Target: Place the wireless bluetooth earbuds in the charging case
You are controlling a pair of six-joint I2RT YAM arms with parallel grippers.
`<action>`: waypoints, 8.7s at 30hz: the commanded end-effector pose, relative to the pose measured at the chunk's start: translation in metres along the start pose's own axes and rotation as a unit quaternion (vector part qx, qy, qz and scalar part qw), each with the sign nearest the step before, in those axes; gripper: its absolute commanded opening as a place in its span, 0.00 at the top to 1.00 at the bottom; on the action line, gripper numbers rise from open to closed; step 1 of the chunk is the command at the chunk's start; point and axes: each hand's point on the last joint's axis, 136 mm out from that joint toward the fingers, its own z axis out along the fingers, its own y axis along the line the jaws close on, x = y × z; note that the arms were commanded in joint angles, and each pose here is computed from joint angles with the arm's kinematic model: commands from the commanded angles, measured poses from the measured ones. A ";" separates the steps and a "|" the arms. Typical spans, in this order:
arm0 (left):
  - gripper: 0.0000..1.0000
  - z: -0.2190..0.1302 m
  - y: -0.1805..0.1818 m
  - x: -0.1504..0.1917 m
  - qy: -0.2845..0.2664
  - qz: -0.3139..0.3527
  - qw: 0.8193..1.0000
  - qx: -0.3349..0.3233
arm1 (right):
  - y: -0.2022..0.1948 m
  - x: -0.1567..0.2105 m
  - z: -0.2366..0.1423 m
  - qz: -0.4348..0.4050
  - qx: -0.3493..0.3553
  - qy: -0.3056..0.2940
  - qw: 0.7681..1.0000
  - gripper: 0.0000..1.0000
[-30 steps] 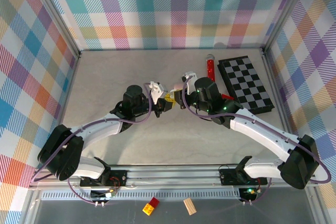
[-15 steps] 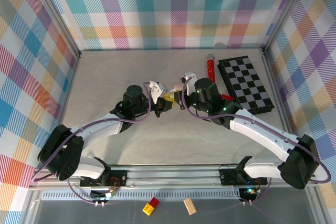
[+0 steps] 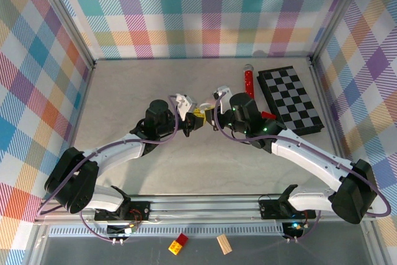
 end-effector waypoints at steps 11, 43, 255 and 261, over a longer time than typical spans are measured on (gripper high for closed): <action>0.89 0.000 -0.006 -0.034 -0.049 0.031 0.998 0.012 | 0.002 0.002 -0.010 0.014 -0.010 0.017 1.000 0.65; 0.88 -0.009 -0.021 -0.030 -0.044 0.067 0.995 0.054 | -0.012 -0.001 -0.020 0.106 -0.062 0.011 0.992 0.44; 0.00 -0.190 0.253 0.128 0.015 -0.098 0.850 -0.518 | -0.318 0.098 -0.043 0.027 0.310 -0.098 0.945 0.01; 0.00 -0.190 0.254 0.128 0.016 -0.099 0.850 -0.517 | -0.318 0.098 -0.043 0.027 0.310 -0.098 0.945 0.01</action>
